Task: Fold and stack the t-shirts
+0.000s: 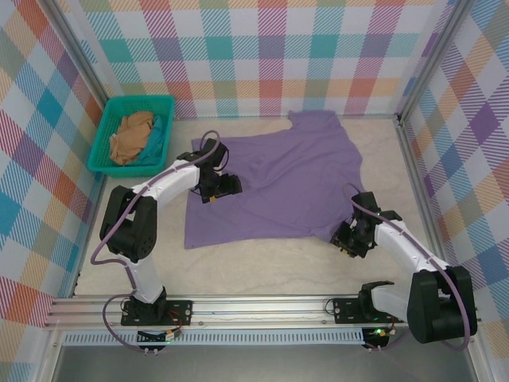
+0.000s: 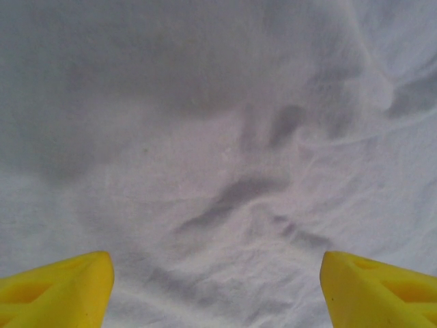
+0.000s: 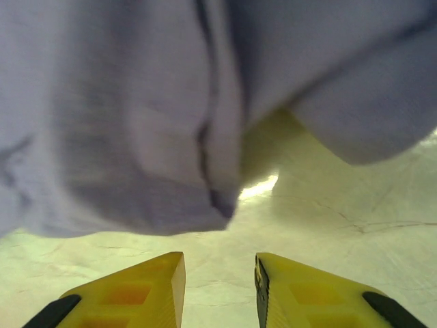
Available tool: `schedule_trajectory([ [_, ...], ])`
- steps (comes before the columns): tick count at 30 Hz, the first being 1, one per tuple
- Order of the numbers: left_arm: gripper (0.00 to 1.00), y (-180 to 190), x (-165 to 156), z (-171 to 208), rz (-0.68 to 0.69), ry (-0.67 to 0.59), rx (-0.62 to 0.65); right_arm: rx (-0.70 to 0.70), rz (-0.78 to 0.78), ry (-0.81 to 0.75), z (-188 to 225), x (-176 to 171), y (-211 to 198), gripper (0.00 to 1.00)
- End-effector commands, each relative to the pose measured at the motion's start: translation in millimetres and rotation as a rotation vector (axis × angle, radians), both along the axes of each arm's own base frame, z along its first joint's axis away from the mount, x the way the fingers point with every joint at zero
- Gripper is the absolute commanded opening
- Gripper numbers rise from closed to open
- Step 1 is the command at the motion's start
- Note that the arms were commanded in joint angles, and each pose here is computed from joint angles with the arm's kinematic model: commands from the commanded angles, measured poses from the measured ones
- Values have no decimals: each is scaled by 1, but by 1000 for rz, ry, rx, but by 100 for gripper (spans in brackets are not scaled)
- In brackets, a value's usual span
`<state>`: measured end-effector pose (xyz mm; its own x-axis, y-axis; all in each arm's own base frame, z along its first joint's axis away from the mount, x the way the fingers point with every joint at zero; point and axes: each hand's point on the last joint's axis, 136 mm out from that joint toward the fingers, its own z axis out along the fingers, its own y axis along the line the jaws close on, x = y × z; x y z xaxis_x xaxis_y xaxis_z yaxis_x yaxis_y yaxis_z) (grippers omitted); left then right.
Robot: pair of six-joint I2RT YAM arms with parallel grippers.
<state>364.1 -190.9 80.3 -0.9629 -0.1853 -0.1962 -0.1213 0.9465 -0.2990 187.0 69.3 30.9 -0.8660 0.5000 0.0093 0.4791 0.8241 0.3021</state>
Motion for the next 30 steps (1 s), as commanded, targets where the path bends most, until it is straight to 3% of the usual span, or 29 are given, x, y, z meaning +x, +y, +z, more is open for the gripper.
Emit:
schedule_trajectory([
  [1, 79, -12, 1, 16, -6, -48, -44, 2, -43, -25, -4, 11, 1, 33],
  [17, 79, -13, 2, 15, -10, -59, -23, -14, -26, -16, -18, 26, 6, 31],
  [27, 79, -12, 0, 9, -13, -48, -17, -50, 3, 1, -17, 24, 8, 3],
  [30, 79, -12, -1, 10, -14, -53, -19, -57, 8, -16, -6, 21, 11, 0],
])
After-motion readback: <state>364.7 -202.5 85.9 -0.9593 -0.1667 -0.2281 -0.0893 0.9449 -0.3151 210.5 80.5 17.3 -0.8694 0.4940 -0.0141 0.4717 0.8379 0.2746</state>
